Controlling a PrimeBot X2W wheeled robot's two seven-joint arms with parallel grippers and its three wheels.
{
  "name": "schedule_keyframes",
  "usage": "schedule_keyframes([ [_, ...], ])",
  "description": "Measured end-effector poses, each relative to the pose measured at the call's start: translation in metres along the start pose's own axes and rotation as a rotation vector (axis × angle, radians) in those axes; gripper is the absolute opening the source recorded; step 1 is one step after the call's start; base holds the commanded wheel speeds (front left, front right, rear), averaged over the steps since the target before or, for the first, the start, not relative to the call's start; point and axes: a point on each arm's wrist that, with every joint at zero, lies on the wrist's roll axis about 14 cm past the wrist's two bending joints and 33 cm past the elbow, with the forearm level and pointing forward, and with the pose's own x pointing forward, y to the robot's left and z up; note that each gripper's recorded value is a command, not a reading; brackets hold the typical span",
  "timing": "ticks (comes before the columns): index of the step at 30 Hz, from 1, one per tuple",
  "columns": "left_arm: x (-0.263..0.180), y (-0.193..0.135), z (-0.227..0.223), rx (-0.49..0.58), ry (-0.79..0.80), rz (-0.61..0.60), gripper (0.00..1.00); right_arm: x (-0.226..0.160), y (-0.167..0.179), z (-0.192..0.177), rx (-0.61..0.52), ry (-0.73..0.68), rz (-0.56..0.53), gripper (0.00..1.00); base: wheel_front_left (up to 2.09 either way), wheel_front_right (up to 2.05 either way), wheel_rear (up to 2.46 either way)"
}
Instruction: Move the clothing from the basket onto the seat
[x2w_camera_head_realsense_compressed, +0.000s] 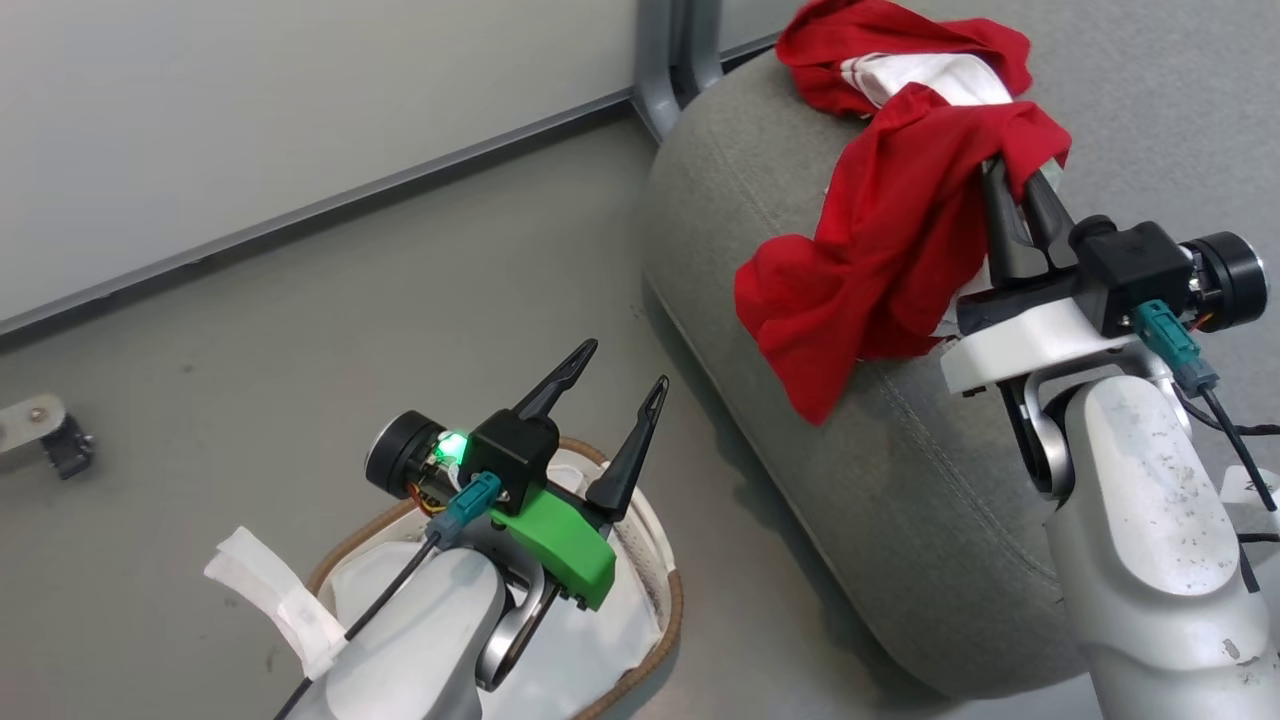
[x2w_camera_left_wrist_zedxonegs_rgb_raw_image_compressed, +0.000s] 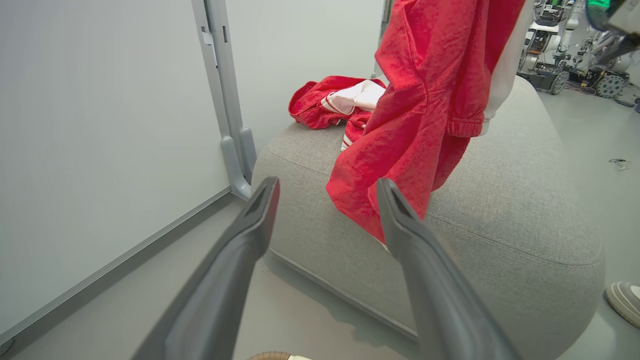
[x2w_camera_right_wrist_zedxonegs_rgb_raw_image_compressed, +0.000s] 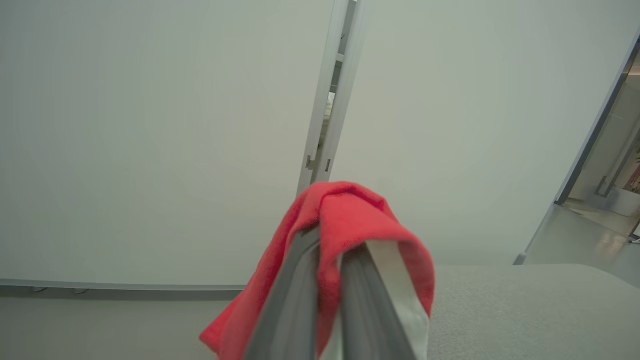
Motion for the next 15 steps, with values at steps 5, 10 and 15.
schedule_keyframes([
  [5,0.021,-0.018,-0.015,-0.022,0.020,-0.092,1.00,-0.018,-0.035,-0.014,-0.041,0.054,-0.092,0.00,0.00,0.00,0.00],
  [10,0.034,-0.027,-0.029,-0.057,0.036,-0.142,1.00,-0.024,-0.049,-0.028,-0.069,0.100,-0.127,0.00,0.00,0.00,0.00],
  [15,0.042,-0.029,-0.039,-0.090,0.037,-0.166,1.00,-0.015,-0.053,-0.037,-0.098,0.115,-0.131,0.00,0.00,0.00,0.00],
])
